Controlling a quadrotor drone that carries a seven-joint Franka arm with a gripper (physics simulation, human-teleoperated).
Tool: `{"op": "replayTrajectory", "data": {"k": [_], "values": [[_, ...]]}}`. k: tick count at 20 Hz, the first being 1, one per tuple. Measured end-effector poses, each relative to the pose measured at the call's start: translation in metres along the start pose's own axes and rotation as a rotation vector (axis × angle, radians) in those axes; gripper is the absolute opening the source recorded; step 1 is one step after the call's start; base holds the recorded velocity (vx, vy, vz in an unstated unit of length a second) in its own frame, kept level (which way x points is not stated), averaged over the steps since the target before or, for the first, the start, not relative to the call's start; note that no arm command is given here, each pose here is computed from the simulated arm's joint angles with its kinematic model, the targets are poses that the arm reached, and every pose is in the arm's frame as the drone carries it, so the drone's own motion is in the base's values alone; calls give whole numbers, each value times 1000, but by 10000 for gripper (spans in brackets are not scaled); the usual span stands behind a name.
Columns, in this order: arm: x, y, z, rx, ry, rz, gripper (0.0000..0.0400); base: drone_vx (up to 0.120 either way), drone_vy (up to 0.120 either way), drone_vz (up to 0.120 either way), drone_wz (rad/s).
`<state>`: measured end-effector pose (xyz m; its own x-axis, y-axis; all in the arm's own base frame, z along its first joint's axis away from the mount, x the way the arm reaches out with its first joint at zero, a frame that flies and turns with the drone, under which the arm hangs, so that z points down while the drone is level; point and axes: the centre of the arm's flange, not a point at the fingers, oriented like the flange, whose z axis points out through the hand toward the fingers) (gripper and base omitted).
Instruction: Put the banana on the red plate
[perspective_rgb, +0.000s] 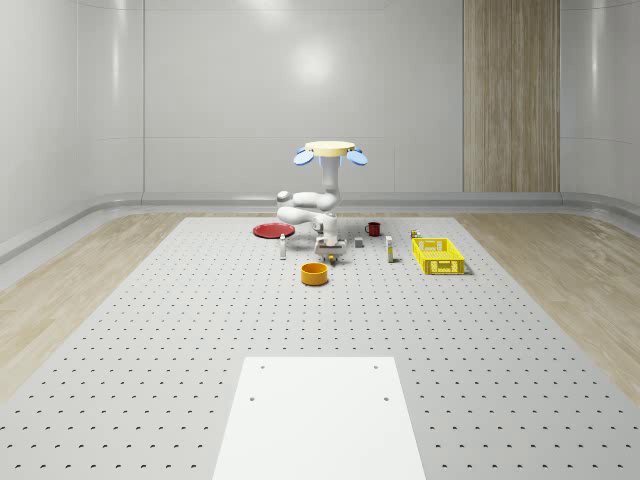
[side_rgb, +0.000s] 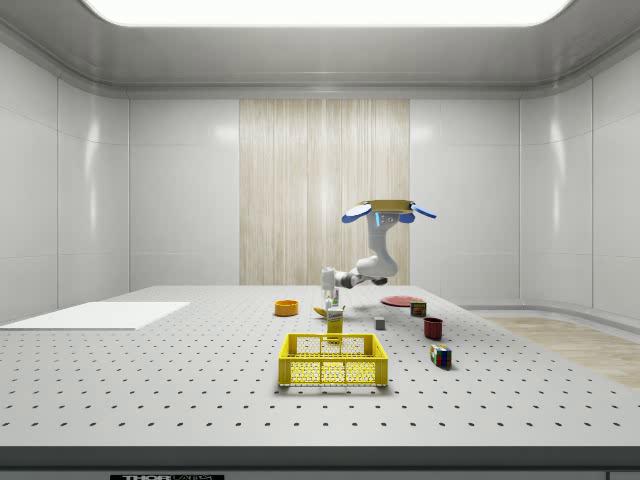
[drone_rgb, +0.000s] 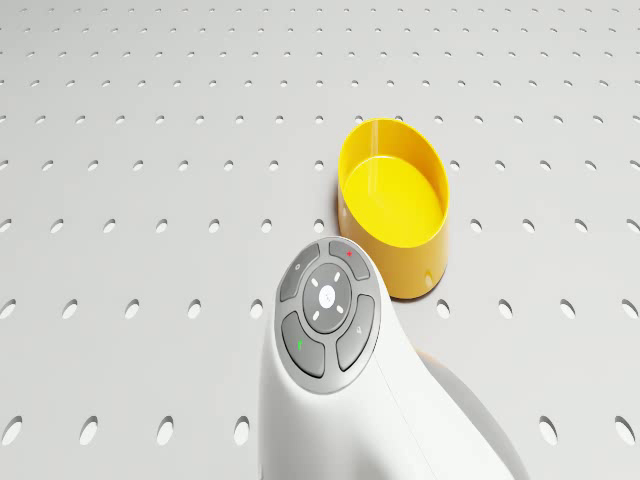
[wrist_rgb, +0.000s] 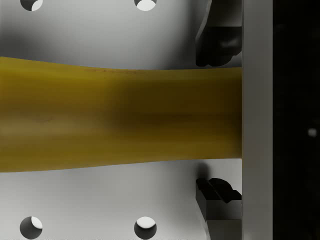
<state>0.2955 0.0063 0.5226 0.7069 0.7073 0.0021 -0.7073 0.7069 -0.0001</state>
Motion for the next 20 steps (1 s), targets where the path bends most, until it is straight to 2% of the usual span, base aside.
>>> {"op": "replayTrajectory", "data": {"k": [2, 5, 10, 14, 20], "values": [[0, 1, 0, 0, 0, 0, 228, 0, 0, 0, 0], [1, 1, 0, 0, 0, -2, 192, 0, 0, 0, 0], [1, 2, -2, -2, 4, -32, 190, 0, 0, 0, 0], [1, 2, -13, -2, 5, -40, 190, 0, 0, 0, 0], [1, 2, -34, -3, 6, -36, 193, 0, 0, 113, 0]]}}
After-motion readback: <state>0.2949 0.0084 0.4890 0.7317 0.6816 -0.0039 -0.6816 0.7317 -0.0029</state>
